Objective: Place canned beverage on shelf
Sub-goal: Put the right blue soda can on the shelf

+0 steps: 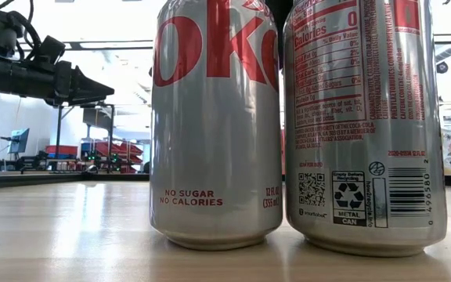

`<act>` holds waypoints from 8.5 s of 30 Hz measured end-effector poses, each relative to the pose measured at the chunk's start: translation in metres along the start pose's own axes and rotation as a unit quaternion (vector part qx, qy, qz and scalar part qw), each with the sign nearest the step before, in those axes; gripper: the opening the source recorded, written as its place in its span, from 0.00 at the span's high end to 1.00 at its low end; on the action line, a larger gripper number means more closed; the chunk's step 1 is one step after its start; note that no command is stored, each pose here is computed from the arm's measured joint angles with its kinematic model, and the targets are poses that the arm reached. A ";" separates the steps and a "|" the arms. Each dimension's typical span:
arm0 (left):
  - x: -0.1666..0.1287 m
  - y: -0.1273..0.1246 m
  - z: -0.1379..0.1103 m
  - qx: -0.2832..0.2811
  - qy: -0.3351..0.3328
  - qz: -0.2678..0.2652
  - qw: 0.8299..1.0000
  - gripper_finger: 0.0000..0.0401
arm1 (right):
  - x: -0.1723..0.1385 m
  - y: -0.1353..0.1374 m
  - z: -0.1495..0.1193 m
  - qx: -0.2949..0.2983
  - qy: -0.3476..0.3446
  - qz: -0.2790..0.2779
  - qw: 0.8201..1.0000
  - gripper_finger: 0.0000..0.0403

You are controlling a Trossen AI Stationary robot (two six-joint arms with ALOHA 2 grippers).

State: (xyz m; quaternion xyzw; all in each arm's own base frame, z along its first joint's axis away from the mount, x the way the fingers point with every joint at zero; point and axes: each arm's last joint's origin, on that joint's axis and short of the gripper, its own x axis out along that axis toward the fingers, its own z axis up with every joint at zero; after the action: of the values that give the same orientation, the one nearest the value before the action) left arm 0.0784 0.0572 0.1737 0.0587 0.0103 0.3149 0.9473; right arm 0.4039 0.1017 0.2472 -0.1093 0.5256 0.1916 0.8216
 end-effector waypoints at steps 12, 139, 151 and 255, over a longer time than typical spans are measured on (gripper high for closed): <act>0.000 0.000 0.000 0.000 0.000 0.000 1.000 0.01 | 0.000 -0.003 0.000 0.013 -0.004 -0.003 1.000 0.19; 0.000 0.000 0.000 0.000 0.000 0.000 1.000 0.01 | -0.060 -0.113 -0.040 0.511 0.047 -0.156 0.844 0.01; 0.000 0.000 0.000 0.000 0.000 0.000 1.000 0.01 | -0.059 -0.099 -0.037 0.833 -0.002 -0.157 0.531 0.01; 0.000 0.000 0.000 0.000 0.000 0.000 1.000 0.01 | -0.022 -0.110 -0.031 0.788 0.049 -0.155 0.594 0.42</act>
State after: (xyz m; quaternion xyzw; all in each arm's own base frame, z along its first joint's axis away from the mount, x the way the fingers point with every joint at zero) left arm 0.0784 0.0572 0.1737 0.0586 0.0103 0.3149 0.9473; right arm 0.4174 -0.0141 0.2520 0.4915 0.4864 -0.4331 0.5782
